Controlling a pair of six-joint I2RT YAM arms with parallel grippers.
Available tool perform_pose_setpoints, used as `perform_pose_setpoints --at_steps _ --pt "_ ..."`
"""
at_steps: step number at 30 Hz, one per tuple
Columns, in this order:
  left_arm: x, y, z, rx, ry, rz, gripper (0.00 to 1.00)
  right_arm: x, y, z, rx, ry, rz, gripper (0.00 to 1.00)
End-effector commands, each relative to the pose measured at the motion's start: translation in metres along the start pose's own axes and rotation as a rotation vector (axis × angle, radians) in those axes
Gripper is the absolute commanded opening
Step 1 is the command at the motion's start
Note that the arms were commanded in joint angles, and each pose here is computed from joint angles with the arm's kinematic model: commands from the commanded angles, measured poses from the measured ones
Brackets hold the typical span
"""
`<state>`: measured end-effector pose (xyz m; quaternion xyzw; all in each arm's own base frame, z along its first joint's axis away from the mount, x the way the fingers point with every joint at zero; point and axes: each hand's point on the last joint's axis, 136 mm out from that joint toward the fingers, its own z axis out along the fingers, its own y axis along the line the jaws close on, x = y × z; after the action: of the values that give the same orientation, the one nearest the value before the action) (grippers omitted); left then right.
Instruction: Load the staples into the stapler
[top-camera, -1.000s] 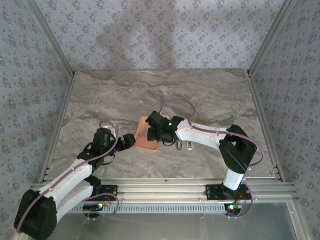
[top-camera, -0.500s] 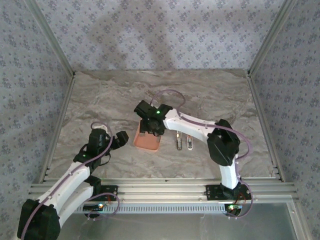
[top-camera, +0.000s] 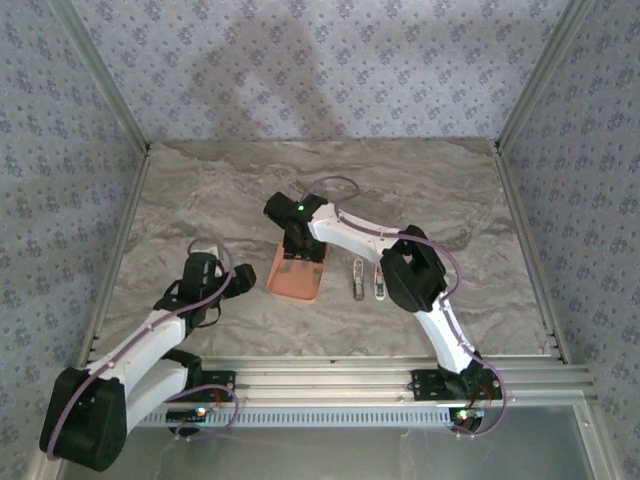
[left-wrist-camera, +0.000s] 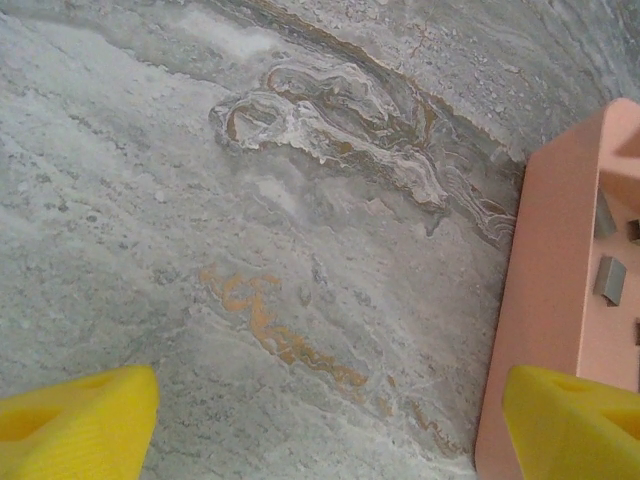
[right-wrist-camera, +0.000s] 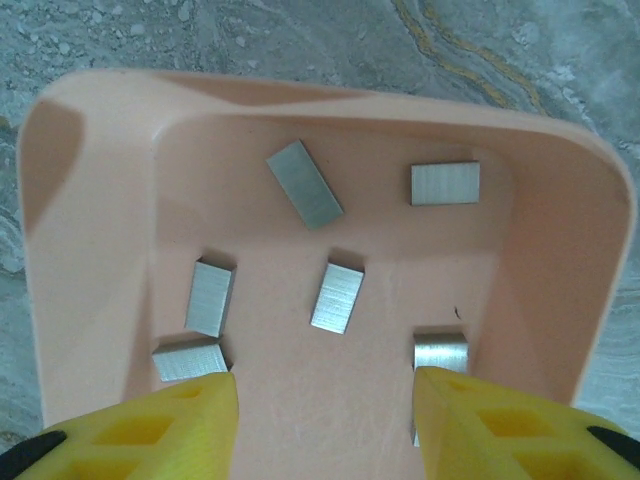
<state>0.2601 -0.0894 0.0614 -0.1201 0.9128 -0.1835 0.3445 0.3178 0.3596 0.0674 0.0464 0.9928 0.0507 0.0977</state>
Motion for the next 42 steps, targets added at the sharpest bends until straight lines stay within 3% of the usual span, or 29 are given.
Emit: perform_pose_setpoints --at_steps 1,36,42 --pt "-0.018 -0.008 -0.001 0.016 -0.037 0.028 0.89 0.0 -0.005 0.003 0.051 0.033 0.008 0.48" --pt "-0.027 -0.004 0.003 -0.027 -0.064 0.042 0.92 -0.01 -0.008 0.044 0.102 0.105 0.008 0.29" --pt "-0.027 -0.005 0.003 -0.025 -0.066 0.049 0.92 -0.003 -0.01 0.046 0.121 0.125 -0.001 0.31"
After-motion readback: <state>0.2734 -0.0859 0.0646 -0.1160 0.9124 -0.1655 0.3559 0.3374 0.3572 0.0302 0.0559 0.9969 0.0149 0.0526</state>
